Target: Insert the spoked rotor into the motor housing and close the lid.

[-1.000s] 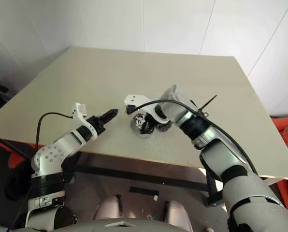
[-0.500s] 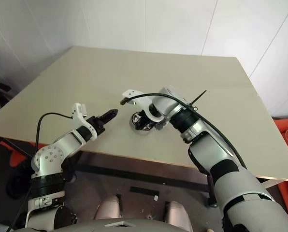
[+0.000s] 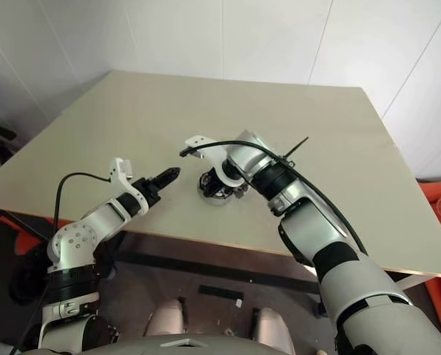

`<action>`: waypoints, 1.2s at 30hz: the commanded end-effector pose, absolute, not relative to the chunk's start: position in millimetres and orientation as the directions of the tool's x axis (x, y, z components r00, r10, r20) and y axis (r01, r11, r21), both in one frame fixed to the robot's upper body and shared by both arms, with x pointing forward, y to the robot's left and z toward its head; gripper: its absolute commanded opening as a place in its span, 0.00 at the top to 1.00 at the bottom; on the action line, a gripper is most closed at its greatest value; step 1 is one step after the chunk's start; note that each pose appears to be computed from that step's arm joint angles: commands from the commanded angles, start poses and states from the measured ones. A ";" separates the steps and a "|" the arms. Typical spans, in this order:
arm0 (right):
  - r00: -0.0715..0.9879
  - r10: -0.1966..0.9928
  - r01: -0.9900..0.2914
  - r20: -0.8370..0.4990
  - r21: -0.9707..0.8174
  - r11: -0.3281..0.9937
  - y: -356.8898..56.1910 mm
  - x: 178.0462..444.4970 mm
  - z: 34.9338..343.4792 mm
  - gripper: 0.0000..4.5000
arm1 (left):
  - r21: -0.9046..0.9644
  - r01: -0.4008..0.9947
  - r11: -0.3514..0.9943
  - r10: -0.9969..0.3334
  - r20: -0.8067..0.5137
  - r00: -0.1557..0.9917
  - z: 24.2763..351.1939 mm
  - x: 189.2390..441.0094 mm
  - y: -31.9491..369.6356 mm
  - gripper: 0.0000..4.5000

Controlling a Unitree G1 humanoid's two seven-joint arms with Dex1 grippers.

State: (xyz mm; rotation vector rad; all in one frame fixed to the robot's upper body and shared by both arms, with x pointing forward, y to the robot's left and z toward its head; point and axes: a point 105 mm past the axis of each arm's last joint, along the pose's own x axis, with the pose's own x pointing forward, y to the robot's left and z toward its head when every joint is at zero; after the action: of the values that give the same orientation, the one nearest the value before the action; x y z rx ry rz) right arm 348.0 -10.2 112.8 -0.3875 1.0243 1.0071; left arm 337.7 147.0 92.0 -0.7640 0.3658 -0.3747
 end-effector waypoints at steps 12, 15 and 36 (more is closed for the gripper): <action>0.188 0.547 -0.863 -0.816 0.129 0.488 -0.9 353.2 132.7 0.13 | -0.706 0.230 0.669 -0.440 -0.128 0.889 106.9 341.3 150.8 0.00; 0.183 0.569 -0.868 -0.802 0.140 0.476 3.6 351.7 141.3 0.13 | -0.705 0.233 0.669 -0.443 -0.127 0.888 107.5 342.0 150.5 0.00; 0.673 0.671 -0.665 -0.312 0.144 0.733 -72.0 429.3 256.4 0.13 | -0.707 0.339 0.621 -0.573 -0.114 0.811 127.9 357.6 142.3 0.00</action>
State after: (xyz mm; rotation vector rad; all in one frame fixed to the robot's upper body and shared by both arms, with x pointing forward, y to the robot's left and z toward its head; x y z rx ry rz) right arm 423.2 -62.5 252.5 0.0013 0.3973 0.7961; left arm 355.5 146.9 110.8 -0.7204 0.3879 -0.4776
